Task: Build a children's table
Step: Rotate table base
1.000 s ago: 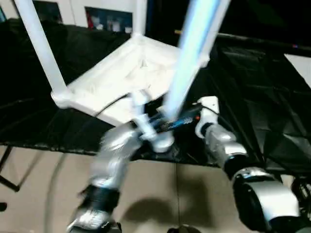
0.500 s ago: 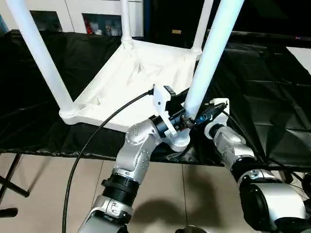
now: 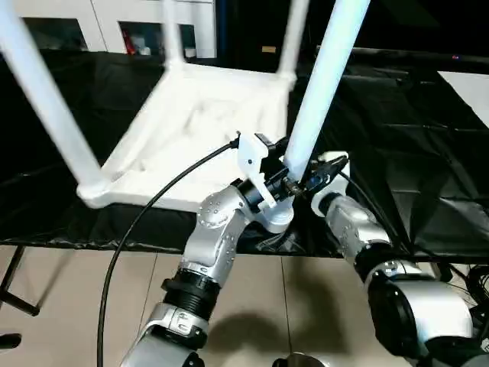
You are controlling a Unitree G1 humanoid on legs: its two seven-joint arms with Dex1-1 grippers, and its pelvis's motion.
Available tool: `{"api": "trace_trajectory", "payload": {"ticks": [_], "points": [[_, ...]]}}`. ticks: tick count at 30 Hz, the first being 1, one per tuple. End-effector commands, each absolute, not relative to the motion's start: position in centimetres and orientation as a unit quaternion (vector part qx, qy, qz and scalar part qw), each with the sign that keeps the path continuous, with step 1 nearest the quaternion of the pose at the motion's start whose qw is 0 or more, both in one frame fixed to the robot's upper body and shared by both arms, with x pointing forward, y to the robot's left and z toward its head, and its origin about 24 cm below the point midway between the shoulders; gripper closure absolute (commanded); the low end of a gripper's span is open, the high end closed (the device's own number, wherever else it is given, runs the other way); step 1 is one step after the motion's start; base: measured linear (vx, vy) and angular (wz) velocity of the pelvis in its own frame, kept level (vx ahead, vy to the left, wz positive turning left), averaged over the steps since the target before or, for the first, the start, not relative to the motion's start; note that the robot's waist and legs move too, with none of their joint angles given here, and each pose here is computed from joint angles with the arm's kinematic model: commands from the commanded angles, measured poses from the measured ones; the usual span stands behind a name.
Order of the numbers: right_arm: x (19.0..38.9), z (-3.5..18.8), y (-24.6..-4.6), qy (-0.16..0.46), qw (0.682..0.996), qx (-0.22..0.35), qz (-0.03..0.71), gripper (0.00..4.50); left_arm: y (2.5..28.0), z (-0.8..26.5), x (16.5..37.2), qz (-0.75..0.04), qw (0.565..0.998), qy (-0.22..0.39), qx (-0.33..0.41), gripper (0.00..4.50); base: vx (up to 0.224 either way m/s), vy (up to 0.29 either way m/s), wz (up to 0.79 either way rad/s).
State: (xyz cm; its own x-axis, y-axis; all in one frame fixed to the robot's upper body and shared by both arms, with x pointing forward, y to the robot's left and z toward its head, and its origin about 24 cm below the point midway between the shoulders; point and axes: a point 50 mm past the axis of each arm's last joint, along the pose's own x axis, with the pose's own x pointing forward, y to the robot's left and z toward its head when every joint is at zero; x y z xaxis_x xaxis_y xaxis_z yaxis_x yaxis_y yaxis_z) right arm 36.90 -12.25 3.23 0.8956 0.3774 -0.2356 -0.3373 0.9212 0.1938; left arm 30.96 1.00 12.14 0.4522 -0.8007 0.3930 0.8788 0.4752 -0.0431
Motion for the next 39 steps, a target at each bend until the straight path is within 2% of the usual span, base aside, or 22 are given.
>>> {"api": "trace_trajectory", "payload": {"ticks": [1, 5, 8, 9, 11, 12, 13, 15, 20, 21, 22, 26, 29, 32, 34, 36, 37, 39], "points": [[37.4, 4.7, -9.3, 0.111, 0.966, 0.061, 0.226, 1.08, -0.2, 11.9, 30.8, -0.512, 0.839, -0.149, -0.108, 0.08, 0.000, 0.000, 0.00], [37.8, 5.0, -10.5, 0.096, 0.977, 0.056, 0.180, 1.08, 1.3, 11.5, 31.7, -0.482, 0.859, -0.155, -0.080, 0.08, 0.000, 0.000, 0.00], [37.6, 4.9, -12.6, 0.074, 0.985, 0.060, 0.147, 1.08, 4.1, 11.3, 33.4, -0.425, 0.893, -0.147, -0.037, 0.08, 0.000, 0.000, 0.00], [37.6, 4.9, -12.6, 0.074, 0.985, 0.060, 0.147, 1.08, 4.1, 11.3, 33.4, -0.425, 0.893, -0.147, -0.037, 0.08, 0.000, 0.000, 0.00], [36.8, 4.7, -15.3, 0.040, 0.984, 0.082, 0.153, 1.08, 5.7, 11.4, 34.3, -0.385, 0.910, -0.152, -0.014, 0.08, 0.000, 0.000, 0.00], [36.6, 4.6, -15.8, 0.034, 0.984, 0.085, 0.156, 1.08, 5.8, 11.4, 34.4, -0.382, 0.912, -0.153, -0.014, 0.08, 0.000, 0.000, 0.00], [35.9, 4.6, -17.0, 0.017, 0.979, 0.089, 0.180, 1.08, 5.6, 11.5, 33.9, -0.387, 0.908, -0.157, -0.038, 0.08, 0.000, 0.000, 0.00], [34.9, 4.8, -17.9, 0.002, 0.975, 0.087, 0.202, 1.08, 5.5, 11.4, 33.1, -0.406, 0.898, -0.162, -0.055, 0.08, 0.000, 0.000, 0.00], [31.7, 5.2, -19.2, -0.011, 0.964, 0.062, 0.259, 1.08, 5.6, 10.6, 29.7, -0.479, 0.859, -0.154, -0.093, 0.08, 0.000, 0.000, 0.00], [31.6, 5.1, -19.3, -0.010, 0.964, 0.060, 0.260, 1.08, 5.7, 10.6, 29.6, -0.479, 0.859, -0.153, -0.093, 0.08, 0.000, 0.000, 0.00], [30.5, 5.0, -19.6, -0.005, 0.962, 0.038, 0.271, 1.08, 6.2, 10.3, 28.5, -0.479, 0.860, -0.147, -0.095, 0.08, 0.000, 0.000, 0.00], [29.2, 5.1, -20.2, -0.001, 0.961, 0.025, 0.274, 1.08, 7.6, 9.9, 27.2, -0.452, 0.877, -0.140, -0.088, 0.08, 0.000, 0.000, 0.00], [28.0, 5.3, -20.8, 0.007, 0.963, 0.007, 0.270, 1.08, 10.5, 9.2, 26.0, -0.375, 0.916, -0.130, -0.058, 0.08, 0.000, 0.000, 0.00], [26.8, 5.4, -21.0, 0.027, 0.972, 0.004, 0.233, 1.08, 14.2, 7.9, 24.8, -0.237, 0.966, -0.074, -0.067, 0.08, 0.000, 0.000, 0.00], [26.5, 5.3, -21.0, 0.036, 0.973, 0.005, 0.229, 1.08, 14.8, 7.9, 24.5, -0.218, 0.971, -0.078, -0.065, 0.08, 0.000, 0.000, 0.00], [25.8, 5.1, -20.4, 0.047, 0.974, 0.007, 0.223, 1.08, 16.7, 7.4, 23.9, -0.134, 0.989, -0.061, -0.034, 0.08, 0.000, 0.000, 0.00], [25.1, 4.9, -19.4, 0.050, 0.973, 0.011, 0.223, 1.08, 18.5, 7.2, 23.3, -0.066, 0.996, -0.053, -0.031, 0.08, 0.000, 0.000, 0.00], [24.8, 4.9, -18.8, 0.051, 0.973, 0.019, 0.225, 1.08, 19.2, 7.5, 23.0, -0.045, 0.996, -0.065, -0.028, 0.08, 0.000, 0.000, 0.00]]}}
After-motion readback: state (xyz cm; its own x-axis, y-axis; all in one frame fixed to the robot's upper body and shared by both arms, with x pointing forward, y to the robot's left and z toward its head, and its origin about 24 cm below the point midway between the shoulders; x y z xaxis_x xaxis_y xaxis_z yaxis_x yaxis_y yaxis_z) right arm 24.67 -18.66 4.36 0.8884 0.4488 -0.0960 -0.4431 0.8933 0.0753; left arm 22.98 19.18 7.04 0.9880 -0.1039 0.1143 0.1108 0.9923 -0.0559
